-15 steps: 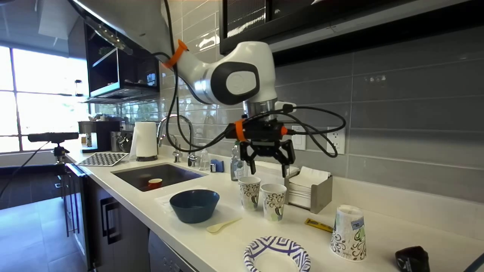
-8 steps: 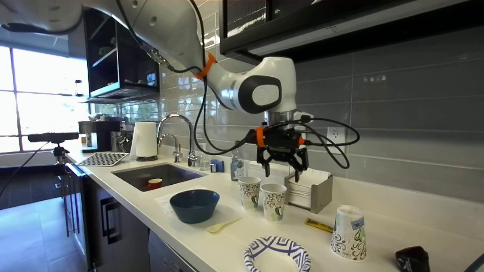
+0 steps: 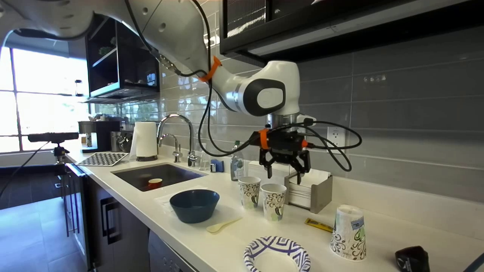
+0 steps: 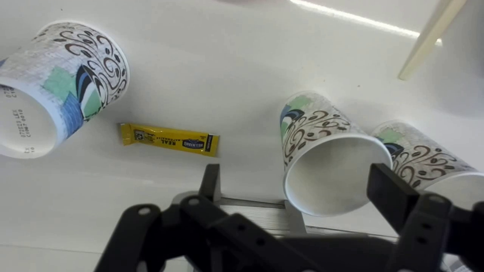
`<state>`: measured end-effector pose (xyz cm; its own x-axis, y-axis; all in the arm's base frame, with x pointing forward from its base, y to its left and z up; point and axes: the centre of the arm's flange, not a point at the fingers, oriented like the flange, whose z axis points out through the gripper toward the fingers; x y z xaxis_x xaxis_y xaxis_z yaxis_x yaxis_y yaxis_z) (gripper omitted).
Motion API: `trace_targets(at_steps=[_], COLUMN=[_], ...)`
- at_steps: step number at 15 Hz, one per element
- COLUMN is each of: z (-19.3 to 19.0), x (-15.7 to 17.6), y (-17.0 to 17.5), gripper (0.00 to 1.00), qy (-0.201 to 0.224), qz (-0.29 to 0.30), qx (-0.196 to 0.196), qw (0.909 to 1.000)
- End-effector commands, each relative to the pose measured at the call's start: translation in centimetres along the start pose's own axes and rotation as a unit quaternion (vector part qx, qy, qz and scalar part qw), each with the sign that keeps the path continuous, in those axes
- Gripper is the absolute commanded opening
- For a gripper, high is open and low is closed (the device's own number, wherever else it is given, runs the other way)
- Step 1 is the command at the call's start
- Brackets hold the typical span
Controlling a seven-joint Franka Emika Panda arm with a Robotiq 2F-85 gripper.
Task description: Pour some contents from the middle cup into the left cup
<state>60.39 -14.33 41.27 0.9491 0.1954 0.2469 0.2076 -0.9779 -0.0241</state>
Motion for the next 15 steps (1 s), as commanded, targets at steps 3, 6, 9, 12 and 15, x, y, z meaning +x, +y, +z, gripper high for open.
trace_targets(at_steps=[3,6,9,12,15], z=[0.6,1.3,2.4,3.4,4.5], x=[1.0,2.0,2.5,2.9,3.2], y=[-0.3,-0.5,-0.8,-0.4,0.0], gripper=[1.00,1.00,1.00,1.00,1.00], qy=[0.003,0.015,0.016,0.021,0.021], qz=[0.009,0.016,0.026,0.038,0.046], qx=[-0.007,-0.013,-0.020,-0.023,-0.021], qw=[0.9999,0.9997,0.9993,0.9988,0.9985])
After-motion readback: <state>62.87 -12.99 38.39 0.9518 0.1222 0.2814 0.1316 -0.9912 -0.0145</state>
